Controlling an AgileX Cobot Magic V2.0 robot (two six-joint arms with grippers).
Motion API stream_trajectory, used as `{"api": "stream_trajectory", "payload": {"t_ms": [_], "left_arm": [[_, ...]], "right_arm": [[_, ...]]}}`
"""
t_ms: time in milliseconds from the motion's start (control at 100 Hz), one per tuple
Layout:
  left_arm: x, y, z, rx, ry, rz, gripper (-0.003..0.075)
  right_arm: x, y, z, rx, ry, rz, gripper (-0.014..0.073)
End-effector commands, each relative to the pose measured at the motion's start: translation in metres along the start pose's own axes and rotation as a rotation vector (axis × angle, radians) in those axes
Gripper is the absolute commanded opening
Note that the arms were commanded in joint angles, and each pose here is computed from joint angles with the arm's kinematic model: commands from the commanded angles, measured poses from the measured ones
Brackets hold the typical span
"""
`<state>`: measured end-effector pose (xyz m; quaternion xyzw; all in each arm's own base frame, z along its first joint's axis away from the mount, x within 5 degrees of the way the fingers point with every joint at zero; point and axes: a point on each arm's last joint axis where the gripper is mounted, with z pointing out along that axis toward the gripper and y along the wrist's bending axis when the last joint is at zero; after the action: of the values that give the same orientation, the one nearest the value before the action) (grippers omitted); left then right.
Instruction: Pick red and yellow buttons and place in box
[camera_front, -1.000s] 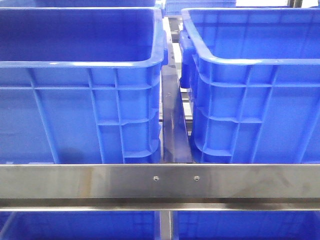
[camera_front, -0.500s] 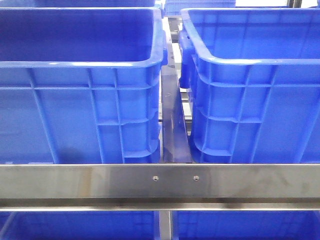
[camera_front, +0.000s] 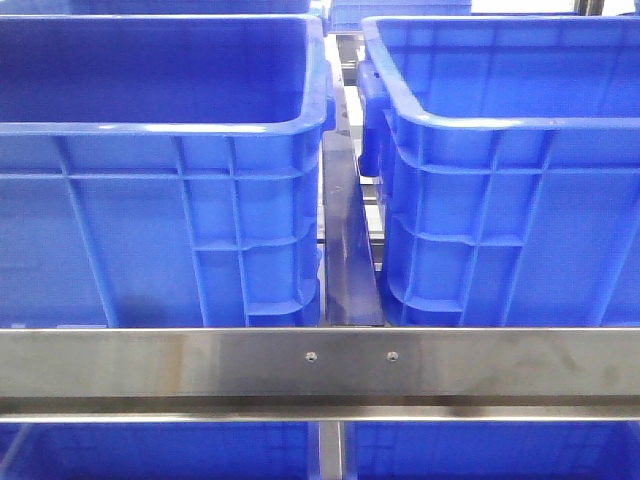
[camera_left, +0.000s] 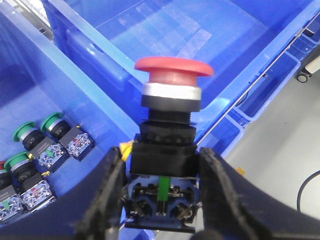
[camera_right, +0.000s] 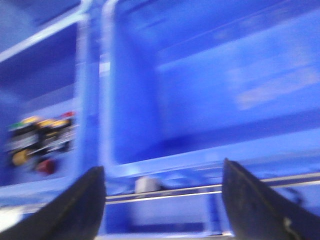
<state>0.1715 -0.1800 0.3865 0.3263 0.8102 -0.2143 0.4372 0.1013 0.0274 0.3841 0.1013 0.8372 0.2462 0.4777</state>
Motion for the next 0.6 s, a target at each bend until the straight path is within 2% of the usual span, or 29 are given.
{"api": "stream_trajectory", "payload": {"t_ms": [0, 140, 260, 440, 590], "left_arm": [[-0.016, -0.003, -0.012, 0.013, -0.125, 0.001, -0.0019], [-0.016, -0.003, -0.012, 0.013, -0.125, 0.001, -0.0019], [-0.016, -0.003, -0.012, 0.013, -0.125, 0.001, -0.0019], [-0.016, -0.003, -0.012, 0.015, -0.125, -0.002, -0.0019], [-0.016, -0.003, -0.012, 0.017, -0.125, -0.005, -0.0019]], "right_arm": [[-0.016, 0.018, 0.004, -0.175, -0.061, 0.016, 0.0551], [-0.024, 0.029, 0.025, -0.36, -0.006, 0.034, 0.0551], [-0.03, 0.032, 0.046, -0.469, 0.043, 0.06, 0.0551], [-0.031, 0.035, 0.08, -0.524, 0.13, 0.073, 0.0551], [-0.029, 0.055, 0.105, -0.583, 0.223, 0.043, 0.0551]]}}
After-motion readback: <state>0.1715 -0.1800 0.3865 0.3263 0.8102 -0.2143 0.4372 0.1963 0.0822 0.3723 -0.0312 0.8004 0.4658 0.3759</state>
